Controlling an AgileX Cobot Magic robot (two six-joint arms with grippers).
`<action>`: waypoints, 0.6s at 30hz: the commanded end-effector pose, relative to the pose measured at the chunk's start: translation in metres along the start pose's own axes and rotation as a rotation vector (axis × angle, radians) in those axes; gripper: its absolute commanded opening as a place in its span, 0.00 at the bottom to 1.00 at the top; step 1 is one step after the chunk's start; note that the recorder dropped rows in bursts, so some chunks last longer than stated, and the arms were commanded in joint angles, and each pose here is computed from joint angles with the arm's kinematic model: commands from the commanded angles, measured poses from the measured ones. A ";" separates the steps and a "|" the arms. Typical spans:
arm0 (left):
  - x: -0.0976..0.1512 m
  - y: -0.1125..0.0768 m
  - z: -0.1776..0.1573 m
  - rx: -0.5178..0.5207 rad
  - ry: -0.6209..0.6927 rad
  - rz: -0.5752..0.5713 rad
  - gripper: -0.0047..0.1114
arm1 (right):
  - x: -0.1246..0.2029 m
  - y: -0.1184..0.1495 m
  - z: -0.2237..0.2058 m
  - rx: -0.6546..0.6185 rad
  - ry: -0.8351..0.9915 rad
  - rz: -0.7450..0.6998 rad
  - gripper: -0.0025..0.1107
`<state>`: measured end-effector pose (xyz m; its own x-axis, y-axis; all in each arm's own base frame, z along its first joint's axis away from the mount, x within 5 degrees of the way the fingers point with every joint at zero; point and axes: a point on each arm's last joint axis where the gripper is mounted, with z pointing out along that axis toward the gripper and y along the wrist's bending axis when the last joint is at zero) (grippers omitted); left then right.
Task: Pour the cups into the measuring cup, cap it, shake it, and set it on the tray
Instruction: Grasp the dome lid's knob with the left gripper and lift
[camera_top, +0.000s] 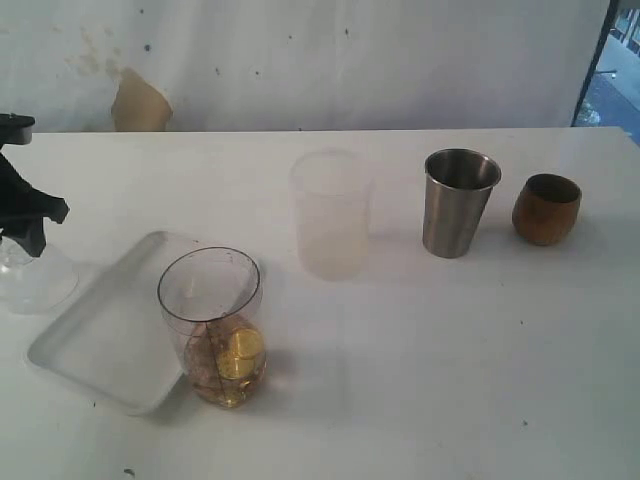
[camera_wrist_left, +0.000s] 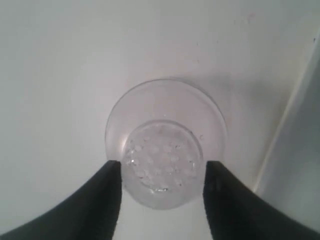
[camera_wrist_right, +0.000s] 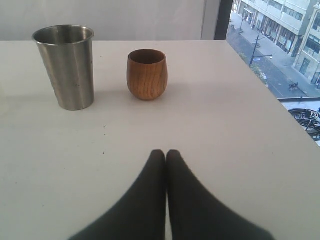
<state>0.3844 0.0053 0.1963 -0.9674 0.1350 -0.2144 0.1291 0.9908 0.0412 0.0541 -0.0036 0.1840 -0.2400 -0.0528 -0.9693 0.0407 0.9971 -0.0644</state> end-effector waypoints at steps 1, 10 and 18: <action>-0.003 0.000 0.000 -0.003 -0.022 -0.005 0.32 | 0.000 -0.001 0.000 0.010 -0.010 0.000 0.02; -0.002 -0.001 0.000 -0.001 -0.008 0.013 0.04 | 0.000 -0.001 0.000 0.010 -0.010 0.000 0.02; -0.008 0.001 -0.027 -0.014 -0.071 0.024 0.04 | 0.000 -0.001 0.000 0.010 -0.010 0.012 0.02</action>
<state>0.3861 0.0053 0.2010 -0.9602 0.1496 -0.2357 0.1423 0.9887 0.0478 0.0541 -0.0036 0.1840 -0.2398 -0.0489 -0.9696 0.0416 0.9973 -0.0606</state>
